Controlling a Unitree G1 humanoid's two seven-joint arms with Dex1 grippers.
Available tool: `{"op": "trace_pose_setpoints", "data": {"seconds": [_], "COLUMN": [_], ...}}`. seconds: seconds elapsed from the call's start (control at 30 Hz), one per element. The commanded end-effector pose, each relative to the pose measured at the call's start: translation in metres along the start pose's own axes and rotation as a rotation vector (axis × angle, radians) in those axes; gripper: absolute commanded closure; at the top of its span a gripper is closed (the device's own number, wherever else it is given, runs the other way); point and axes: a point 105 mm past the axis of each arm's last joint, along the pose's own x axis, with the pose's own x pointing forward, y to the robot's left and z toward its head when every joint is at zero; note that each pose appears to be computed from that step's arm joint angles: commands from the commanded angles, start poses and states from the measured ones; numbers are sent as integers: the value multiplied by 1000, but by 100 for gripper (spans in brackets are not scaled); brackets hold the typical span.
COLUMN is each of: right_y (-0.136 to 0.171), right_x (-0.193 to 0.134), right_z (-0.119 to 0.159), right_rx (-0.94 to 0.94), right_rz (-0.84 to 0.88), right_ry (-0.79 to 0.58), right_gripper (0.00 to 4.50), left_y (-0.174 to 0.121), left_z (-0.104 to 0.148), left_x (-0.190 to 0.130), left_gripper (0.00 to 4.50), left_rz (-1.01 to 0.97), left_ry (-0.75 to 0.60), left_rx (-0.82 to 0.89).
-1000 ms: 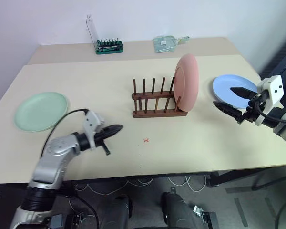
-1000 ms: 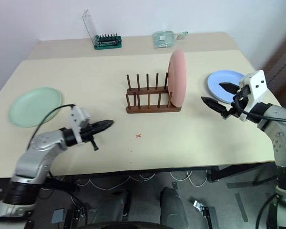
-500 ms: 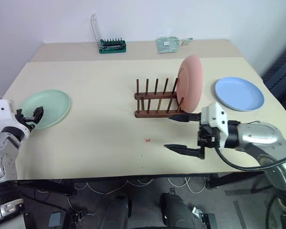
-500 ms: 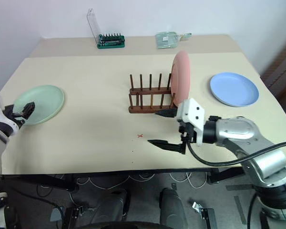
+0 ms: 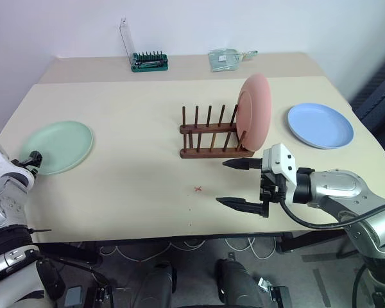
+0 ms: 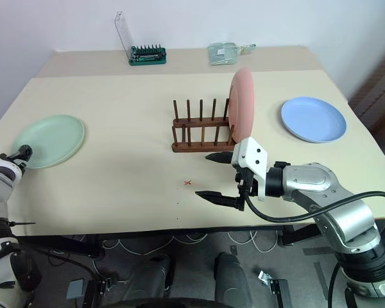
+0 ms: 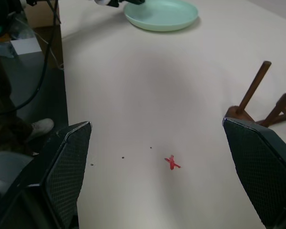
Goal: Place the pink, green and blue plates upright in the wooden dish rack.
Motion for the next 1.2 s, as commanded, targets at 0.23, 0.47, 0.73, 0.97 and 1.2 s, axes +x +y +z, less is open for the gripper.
{"op": "trace_pose_setpoints", "data": {"seconds": [0.23, 0.47, 0.73, 0.97, 1.2], "right_y": [0, -3, -31, -52, -69], "right_x": [-1, 1, 0, 22, 52], "right_z": [9, 10, 24, 60, 91], "right_rx": [-45, -60, -164, -357, -659], "right_rz": [-19, -27, -136, -198, -335], "right_ry": [-24, -26, -33, -73, -95], "right_gripper": [0, 0, 0, 0, 0], "left_y": [6, 14, -50, -171, -233], "left_z": [11, -2, 39, 98, 106], "left_x": [3, 2, -9, -54, -87], "left_gripper": [67, 300, 442, 442, 442], "left_rz": [28, 85, -172, -408, -506], "left_ry": [-25, 46, -179, -403, -420], "left_rx": [-33, -34, -77, -36, 6]}}
